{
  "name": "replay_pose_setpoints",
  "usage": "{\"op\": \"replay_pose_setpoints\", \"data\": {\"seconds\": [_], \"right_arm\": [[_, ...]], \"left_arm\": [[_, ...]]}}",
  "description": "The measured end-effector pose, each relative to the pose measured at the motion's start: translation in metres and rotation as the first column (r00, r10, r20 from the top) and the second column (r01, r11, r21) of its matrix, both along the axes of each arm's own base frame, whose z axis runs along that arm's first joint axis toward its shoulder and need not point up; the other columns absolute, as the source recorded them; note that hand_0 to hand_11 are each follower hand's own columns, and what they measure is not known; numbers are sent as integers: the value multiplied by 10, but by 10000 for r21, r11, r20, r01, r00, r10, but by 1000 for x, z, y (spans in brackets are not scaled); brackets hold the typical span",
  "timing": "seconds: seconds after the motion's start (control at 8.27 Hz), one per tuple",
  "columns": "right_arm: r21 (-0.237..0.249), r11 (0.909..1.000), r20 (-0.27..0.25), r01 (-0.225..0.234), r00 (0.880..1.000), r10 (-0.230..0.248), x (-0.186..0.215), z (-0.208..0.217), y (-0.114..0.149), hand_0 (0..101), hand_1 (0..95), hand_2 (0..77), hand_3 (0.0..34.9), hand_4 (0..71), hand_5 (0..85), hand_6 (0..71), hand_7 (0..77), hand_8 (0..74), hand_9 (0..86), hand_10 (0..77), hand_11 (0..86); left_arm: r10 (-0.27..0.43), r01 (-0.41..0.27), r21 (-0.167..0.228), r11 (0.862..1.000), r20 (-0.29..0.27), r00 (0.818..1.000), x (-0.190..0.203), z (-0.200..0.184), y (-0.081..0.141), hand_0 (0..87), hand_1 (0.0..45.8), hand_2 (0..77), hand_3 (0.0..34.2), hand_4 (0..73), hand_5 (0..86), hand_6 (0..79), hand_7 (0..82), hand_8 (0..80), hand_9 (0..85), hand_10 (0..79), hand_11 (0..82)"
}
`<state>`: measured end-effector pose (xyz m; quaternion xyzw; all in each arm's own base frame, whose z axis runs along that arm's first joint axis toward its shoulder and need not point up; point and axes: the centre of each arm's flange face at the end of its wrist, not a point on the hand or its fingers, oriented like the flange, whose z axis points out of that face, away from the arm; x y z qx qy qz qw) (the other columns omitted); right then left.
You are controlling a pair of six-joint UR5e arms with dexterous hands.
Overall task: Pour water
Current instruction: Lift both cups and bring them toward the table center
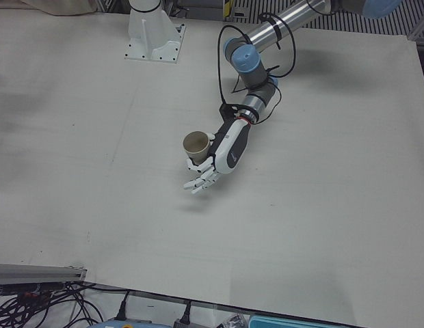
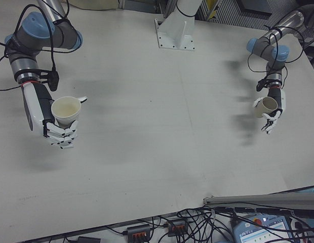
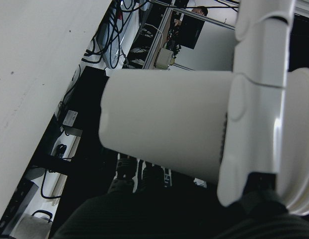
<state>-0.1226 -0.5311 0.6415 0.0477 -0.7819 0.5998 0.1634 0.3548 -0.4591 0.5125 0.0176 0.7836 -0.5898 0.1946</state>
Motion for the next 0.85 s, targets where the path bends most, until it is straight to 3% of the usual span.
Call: {"op": "replay_pose_setpoints", "data": {"seconds": [0.36, 0.48, 0.85], "right_arm": [[-308, 9991, -203, -290, 9994, 284, 19, -77, 1, 703, 131, 5, 0, 513, 513, 458, 513, 382, 431, 207, 311], [-407, 9988, -326, -271, 9991, 258, 13, -91, -4, 733, 136, 44, 0, 513, 513, 469, 502, 382, 420, 207, 311], [-350, 9992, -663, -207, 9976, 184, -8, -122, -19, 742, 136, 44, 0, 513, 513, 485, 502, 382, 420, 224, 322]], "left_arm": [[363, -376, 423, 9984, 319, 9988, 73, -56, -7, 617, 202, 382, 0, 316, 562, 158, 218, 125, 104, 125, 207], [451, -472, 565, 9973, 386, 9982, 96, -71, -9, 618, 202, 382, 0, 316, 567, 175, 218, 125, 104, 125, 207], [438, -484, 1101, 9927, 438, 9981, 154, -134, -26, 629, 202, 387, 0, 316, 567, 191, 224, 131, 120, 136, 218]]}}
